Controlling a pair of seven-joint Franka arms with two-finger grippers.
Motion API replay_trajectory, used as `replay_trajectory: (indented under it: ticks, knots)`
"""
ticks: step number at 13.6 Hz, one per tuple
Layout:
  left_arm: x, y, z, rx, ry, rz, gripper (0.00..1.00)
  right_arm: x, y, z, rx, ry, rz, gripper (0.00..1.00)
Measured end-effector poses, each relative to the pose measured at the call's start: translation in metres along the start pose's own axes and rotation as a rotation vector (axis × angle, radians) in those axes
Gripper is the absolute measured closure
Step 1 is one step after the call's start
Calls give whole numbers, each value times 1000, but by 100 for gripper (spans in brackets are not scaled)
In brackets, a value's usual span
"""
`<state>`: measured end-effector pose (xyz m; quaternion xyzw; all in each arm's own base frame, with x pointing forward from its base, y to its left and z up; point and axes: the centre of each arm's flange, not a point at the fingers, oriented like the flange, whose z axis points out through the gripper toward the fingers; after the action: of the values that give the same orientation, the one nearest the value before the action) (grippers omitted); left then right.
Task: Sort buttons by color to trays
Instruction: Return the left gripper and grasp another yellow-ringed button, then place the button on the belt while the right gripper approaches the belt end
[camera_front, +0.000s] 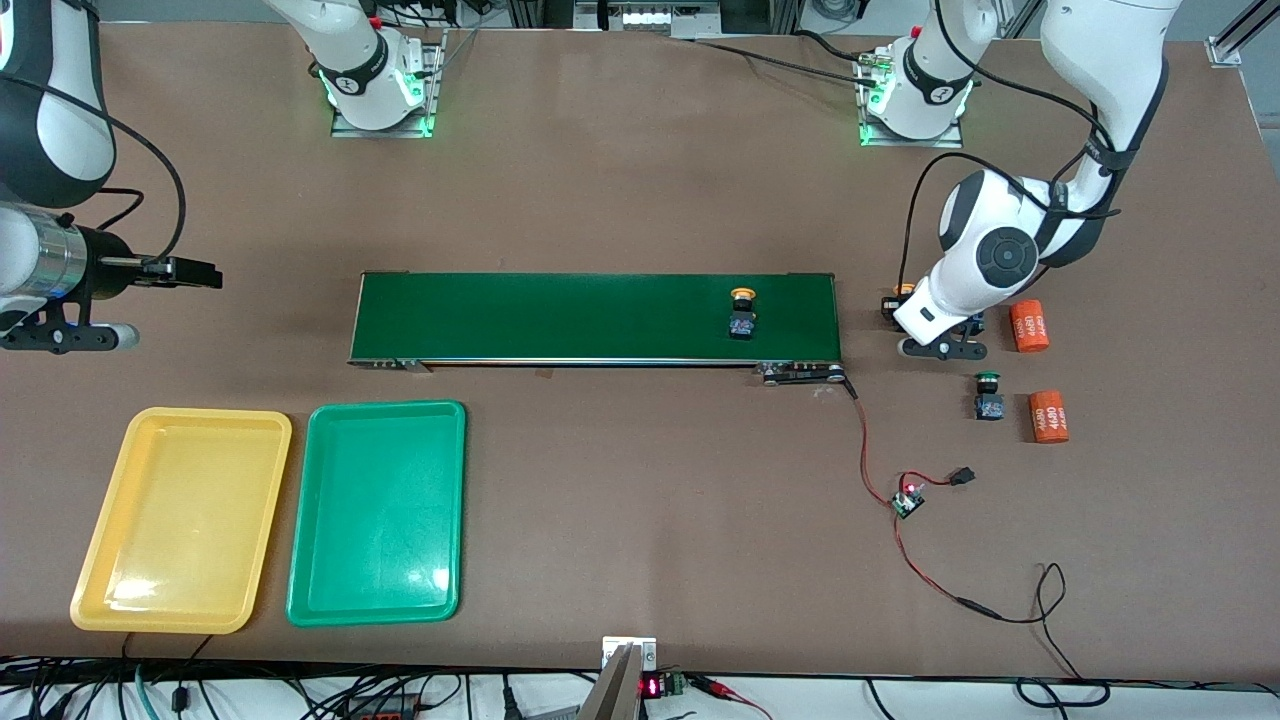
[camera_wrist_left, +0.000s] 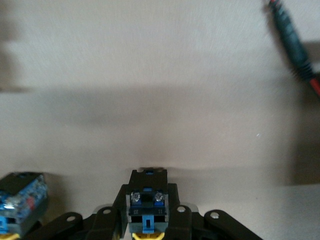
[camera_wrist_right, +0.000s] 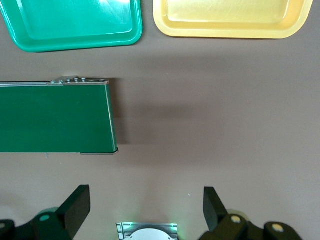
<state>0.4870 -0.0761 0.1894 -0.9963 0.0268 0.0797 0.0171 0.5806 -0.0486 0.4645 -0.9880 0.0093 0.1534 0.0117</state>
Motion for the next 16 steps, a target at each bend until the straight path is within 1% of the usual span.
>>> replay_trajectory:
  ticks: [1, 2, 4, 5, 7, 8, 10, 13, 14, 16]
  knots:
    - [5, -1, -10, 4, 3, 0, 67, -1, -1, 4, 0, -3, -2, 0]
    - [11, -1, -22, 10, -2, 1, 67, -2, -4, 9, 0, 7, -7, 0]
    - [26, 1, -56, 27, -26, 5, 67, -10, -13, 24, -1, 46, -25, 0]
    - [34, 7, -76, 33, -27, 13, 67, -17, -16, 31, 1, 62, -31, 0]
    - [47, 41, -116, 25, 6, 60, 67, -34, -18, 45, 7, 97, -26, 0]
    - [47, 63, -128, 10, 19, 78, 67, -43, -22, 52, 10, 114, -15, 0]
    - [40, 102, -136, -21, 24, 71, 67, -60, -45, 64, 10, 143, 15, 0]
    - [30, 146, -125, -40, 22, 30, 67, -80, -102, 76, -8, 171, 85, 0]
    - [30, 155, -118, -48, 25, 28, 67, -84, -121, 77, -14, 189, 101, 0]
    - [30, 166, -100, -58, 9, 33, 67, -89, -158, 80, -20, 236, 101, 0]
